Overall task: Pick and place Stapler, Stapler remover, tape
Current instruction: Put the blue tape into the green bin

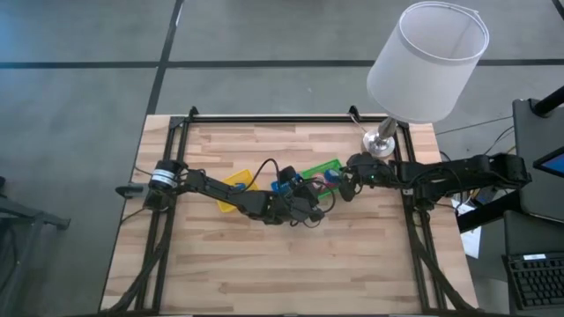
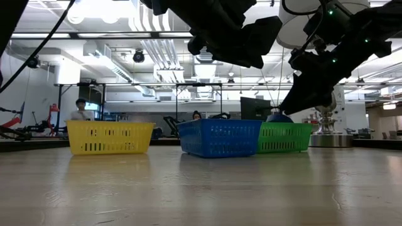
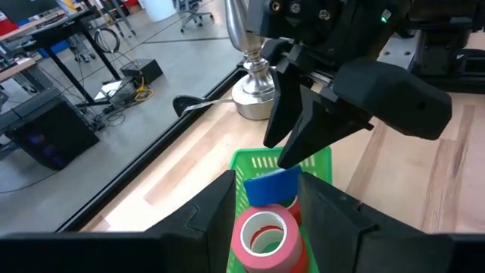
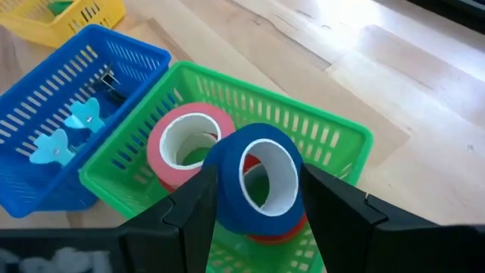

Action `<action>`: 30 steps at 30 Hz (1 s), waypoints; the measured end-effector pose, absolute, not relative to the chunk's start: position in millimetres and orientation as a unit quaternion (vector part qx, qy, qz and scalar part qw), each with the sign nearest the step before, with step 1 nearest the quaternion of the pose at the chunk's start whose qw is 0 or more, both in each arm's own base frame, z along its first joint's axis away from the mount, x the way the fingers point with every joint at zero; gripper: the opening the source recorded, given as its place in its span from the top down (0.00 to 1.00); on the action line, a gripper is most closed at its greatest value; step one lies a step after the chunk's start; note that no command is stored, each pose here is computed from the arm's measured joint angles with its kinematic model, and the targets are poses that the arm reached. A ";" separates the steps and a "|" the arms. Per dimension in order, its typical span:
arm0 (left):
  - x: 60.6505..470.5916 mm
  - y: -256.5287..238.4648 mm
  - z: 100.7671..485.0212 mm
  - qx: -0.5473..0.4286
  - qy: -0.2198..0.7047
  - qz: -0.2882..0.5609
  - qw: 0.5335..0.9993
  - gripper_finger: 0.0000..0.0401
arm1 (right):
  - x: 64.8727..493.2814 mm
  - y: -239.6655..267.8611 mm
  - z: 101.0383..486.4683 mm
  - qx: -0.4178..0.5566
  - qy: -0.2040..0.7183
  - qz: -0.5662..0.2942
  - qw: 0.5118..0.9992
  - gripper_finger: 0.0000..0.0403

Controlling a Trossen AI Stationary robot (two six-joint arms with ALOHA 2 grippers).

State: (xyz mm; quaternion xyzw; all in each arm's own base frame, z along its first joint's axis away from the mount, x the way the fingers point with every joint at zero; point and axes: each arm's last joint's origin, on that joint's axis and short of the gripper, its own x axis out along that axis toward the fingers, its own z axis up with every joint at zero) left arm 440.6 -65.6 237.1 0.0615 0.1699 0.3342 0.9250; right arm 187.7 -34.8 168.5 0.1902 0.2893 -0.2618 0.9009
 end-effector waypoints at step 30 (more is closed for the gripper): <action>440.7 -64.8 237.0 0.061 0.171 0.335 0.925 0.63 | 225.8 -40.5 164.5 0.146 0.323 -0.245 0.902 0.55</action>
